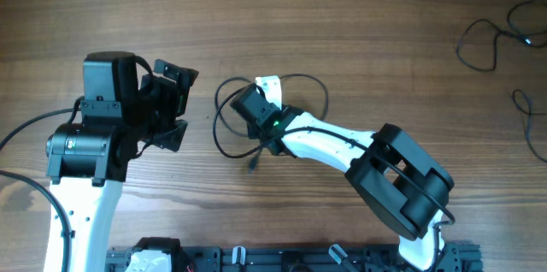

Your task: Untangle cables

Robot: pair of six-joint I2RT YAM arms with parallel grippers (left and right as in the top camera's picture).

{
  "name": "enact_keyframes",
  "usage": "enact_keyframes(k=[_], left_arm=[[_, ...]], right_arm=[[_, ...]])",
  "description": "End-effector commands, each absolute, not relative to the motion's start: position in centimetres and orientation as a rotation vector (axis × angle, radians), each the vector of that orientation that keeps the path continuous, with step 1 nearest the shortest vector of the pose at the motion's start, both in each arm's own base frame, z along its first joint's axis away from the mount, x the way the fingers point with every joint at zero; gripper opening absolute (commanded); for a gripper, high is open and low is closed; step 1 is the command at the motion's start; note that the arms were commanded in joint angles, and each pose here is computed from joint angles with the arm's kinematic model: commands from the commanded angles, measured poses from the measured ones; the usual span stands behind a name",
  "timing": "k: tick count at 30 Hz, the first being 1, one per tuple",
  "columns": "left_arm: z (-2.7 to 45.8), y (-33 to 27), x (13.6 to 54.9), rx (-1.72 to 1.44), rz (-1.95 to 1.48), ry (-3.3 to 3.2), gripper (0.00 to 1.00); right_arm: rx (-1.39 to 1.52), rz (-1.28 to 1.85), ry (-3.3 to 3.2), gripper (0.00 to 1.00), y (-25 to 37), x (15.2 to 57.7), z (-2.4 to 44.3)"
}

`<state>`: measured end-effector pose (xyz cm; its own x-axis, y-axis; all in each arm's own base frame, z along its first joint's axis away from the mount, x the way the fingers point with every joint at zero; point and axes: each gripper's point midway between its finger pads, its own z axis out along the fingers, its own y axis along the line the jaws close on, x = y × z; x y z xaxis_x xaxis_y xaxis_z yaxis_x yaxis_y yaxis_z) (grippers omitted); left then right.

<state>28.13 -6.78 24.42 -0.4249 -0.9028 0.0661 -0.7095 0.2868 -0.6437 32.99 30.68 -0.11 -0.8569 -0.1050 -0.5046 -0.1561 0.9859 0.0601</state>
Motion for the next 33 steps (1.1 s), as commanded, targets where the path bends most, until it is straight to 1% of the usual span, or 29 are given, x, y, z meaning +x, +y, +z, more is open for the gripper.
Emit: enact_keyframes(k=[1, 3, 6, 9, 12, 14, 16, 18, 21, 24, 25, 27, 28, 29, 30, 31, 33], left_arm=[[24.4, -6.4, 28.3, -1.452, -0.858, 2.249, 1.00], [24.4, -6.4, 28.3, -1.452, -0.858, 2.249, 1.00], [24.4, -6.4, 28.3, -1.452, -0.858, 2.249, 1.00], [24.4, -6.4, 28.3, -1.452, -0.858, 2.249, 1.00], [24.4, -6.4, 28.3, -1.452, -0.858, 2.249, 1.00], [24.4, -6.4, 28.3, -1.451, -0.857, 2.249, 1.00], [24.4, -6.4, 28.3, -1.452, -0.858, 2.249, 1.00], [24.4, -6.4, 28.3, -1.452, -0.857, 2.249, 1.00], [24.4, -6.4, 28.3, -1.452, -0.858, 2.249, 1.00], [24.4, -6.4, 28.3, -1.452, -0.858, 2.249, 1.00], [24.4, -6.4, 28.3, -1.452, -0.858, 2.249, 1.00], [24.4, -6.4, 28.3, -1.452, -0.857, 2.249, 1.00], [24.4, -6.4, 28.3, -1.452, -0.858, 2.249, 1.00], [24.4, -6.4, 28.3, -1.452, -0.858, 2.249, 1.00], [24.4, -6.4, 28.3, -1.452, -0.858, 2.249, 1.00], [24.4, -6.4, 28.3, -1.452, -0.858, 2.249, 1.00], [24.4, -6.4, 28.3, -1.452, -0.858, 2.249, 1.00]], right_arm=[[-0.198, 0.114, 2.686, 0.04, 30.1, 32.0, -2.6], [-0.147, 0.070, 2.671, 0.04, 28.7, 33.3, -1.7], [-0.084, 0.014, 2.628, 0.04, 25.3, 36.4, 2.4], [-0.093, 0.038, 2.499, 0.04, 21.3, 41.2, 9.3], [-0.103, 0.181, 2.362, 0.04, 17.8, 45.3, 16.1], [-0.031, 0.254, 2.238, 0.04, 14.1, 48.5, 19.8], [0.003, 0.307, 2.132, 0.04, 10.5, 51.2, 21.7], [0.068, 0.296, 2.085, 0.04, 6.6, 53.0, 21.8], [0.139, 0.184, 2.074, 0.05, 0.9, 55.1, 19.3], [0.268, 0.037, 2.126, 0.05, -5.2, 56.0, 14.4], [0.307, 0.013, 2.160, 0.04, -6.9, 55.9, 12.1], [0.337, 0.031, 2.224, 0.07, -8.3, 55.6, 8.5], [0.356, 0.060, 2.288, 0.13, -8.8, 55.0, 5.6], [0.365, 0.073, 2.319, 0.32, -9.0, 54.6, 4.3], [0.373, 0.081, 2.345, 0.86, -9.1, 54.3, 3.4], [0.380, 0.082, 2.364, 1.00, -9.1, 53.9, 3.0], [0.373, 0.082, 2.332, 1.00, -9.2, 54.1, 5.0]])
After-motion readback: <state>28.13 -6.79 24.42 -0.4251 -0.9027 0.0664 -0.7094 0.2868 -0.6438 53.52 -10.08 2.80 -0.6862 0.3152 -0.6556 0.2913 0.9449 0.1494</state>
